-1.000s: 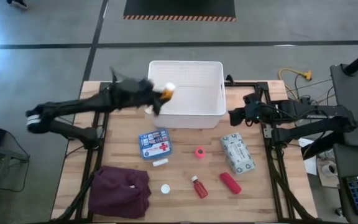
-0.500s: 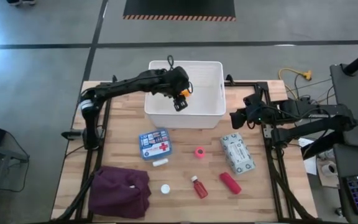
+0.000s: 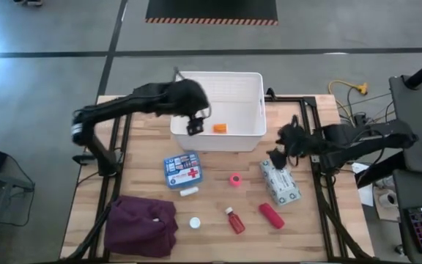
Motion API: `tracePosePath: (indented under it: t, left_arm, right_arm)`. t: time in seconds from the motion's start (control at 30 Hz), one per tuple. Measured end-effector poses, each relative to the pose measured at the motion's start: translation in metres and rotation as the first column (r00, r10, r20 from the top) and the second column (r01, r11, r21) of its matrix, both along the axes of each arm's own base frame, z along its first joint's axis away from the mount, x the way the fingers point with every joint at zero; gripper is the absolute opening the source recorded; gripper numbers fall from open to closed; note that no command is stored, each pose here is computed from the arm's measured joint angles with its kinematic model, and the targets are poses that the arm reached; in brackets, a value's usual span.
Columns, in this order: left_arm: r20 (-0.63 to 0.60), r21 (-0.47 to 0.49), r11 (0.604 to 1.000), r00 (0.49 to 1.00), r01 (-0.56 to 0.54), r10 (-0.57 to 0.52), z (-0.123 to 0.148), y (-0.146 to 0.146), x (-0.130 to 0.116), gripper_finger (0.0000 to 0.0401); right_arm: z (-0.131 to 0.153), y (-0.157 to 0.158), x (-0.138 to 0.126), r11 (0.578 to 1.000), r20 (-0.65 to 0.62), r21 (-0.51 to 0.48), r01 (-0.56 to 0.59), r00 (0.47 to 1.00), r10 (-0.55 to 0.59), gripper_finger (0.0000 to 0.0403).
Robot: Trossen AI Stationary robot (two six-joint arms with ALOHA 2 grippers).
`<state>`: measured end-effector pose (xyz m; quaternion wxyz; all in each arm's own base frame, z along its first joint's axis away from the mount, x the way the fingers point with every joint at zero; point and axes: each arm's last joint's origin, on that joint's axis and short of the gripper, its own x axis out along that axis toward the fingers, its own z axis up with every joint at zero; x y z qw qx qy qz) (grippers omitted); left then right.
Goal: Pick & place medical supplies in basket/bin
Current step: Put the pink bandage into the white bin
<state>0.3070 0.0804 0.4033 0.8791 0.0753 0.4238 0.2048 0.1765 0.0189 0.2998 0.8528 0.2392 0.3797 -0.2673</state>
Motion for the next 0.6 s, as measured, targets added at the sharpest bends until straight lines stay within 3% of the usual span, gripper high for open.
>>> tracePosePath:
  t: [0.1,0.2,0.3,0.4,0.5,0.6]
  left_arm:
    - [0.112,-0.04,0.999,0.994,-0.006,0.011,0.006,-0.023,-0.033,0.0294]
    - [0.233,-0.127,0.99,0.969,-0.054,0.082,0.003,-0.038,-0.075,0.0294]
    - [0.309,-0.244,0.961,0.929,-0.13,0.204,-0.012,-0.046,-0.113,0.0294]
    - [0.363,-0.354,0.918,0.879,-0.177,0.31,-0.032,-0.051,-0.15,0.0294]
    - [0.408,-0.405,0.895,0.838,-0.189,0.362,-0.051,-0.055,-0.182,0.0294]
    - [0.441,-0.461,0.866,0.796,-0.195,0.414,-0.068,-0.058,-0.205,0.0294]
  right_arm:
    - [-0.012,0.013,0.012,0.994,-0.087,-0.027,-0.106,0.991,0.103,0.0308]
    - [-0.027,0.023,0.028,0.996,-0.138,-0.005,-0.091,0.986,0.09,0.0305]
    - [-0.041,0.03,0.047,0.997,-0.142,0.027,-0.07,0.987,0.073,0.0295]
    - [-0.056,0.043,0.069,0.99,-0.14,0.004,-0.142,0.98,0.141,0.0282]
    - [-0.071,0.053,0.086,0.982,-0.18,-0.006,-0.187,0.967,0.183,0.0268]
    - [-0.085,0.057,0.099,0.989,-0.225,0.03,-0.145,0.963,0.148,0.0254]
